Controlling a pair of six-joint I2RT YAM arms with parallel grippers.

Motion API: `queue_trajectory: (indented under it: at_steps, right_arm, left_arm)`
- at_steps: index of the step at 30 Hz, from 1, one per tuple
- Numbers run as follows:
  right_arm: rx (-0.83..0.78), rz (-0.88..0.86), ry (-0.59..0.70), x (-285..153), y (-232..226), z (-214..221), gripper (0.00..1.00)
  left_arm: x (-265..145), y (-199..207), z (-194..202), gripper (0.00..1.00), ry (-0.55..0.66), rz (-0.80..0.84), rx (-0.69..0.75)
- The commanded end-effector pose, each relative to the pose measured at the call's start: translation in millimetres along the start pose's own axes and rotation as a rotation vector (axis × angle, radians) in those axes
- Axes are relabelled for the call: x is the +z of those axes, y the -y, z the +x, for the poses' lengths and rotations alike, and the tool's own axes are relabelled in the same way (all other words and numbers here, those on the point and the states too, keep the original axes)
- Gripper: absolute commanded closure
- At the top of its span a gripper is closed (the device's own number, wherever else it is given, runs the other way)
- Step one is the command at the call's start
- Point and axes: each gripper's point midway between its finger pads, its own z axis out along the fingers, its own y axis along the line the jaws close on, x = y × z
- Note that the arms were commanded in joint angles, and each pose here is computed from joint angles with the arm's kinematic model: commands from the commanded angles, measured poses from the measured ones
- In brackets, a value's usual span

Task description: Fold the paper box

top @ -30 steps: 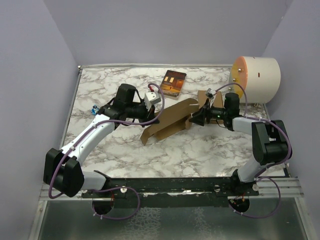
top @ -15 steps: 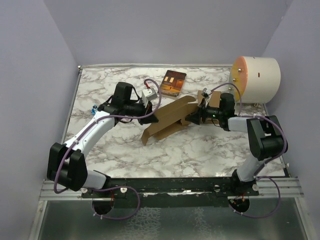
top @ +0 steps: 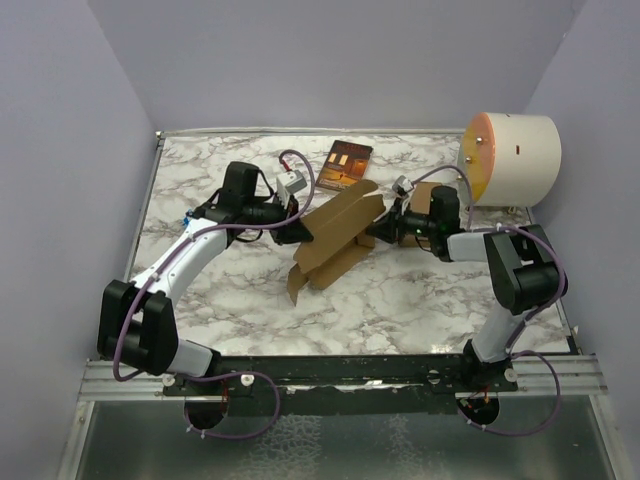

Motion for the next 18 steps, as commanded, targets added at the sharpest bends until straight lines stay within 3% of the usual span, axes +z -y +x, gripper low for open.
queue_trajectory:
  at_steps: [1,4,11,18]
  right_arm:
    - [-0.063,0.024,0.025,4.7,6.8,-22.9,0.90]
    - [-0.066,0.036,0.013,4.0,8.5,-29.6,0.99]
    - [-0.061,0.057,-0.102,1.1,16.9,-38.8,0.99]
    - [-0.052,0.063,-0.313,-14.0,18.6,-31.7,0.99]
  left_arm:
    - [-3.3,-4.7,-11.7,1.00,0.045,-0.008,-0.011]
    - [-6.3,-8.9,-16.1,0.99,0.068,-0.034,-0.024]
    - [-18.6,-17.7,-24.1,0.53,0.119,-0.151,-0.032]
    - [-52.4,-30.4,-42.8,0.19,0.246,-0.351,-0.033]
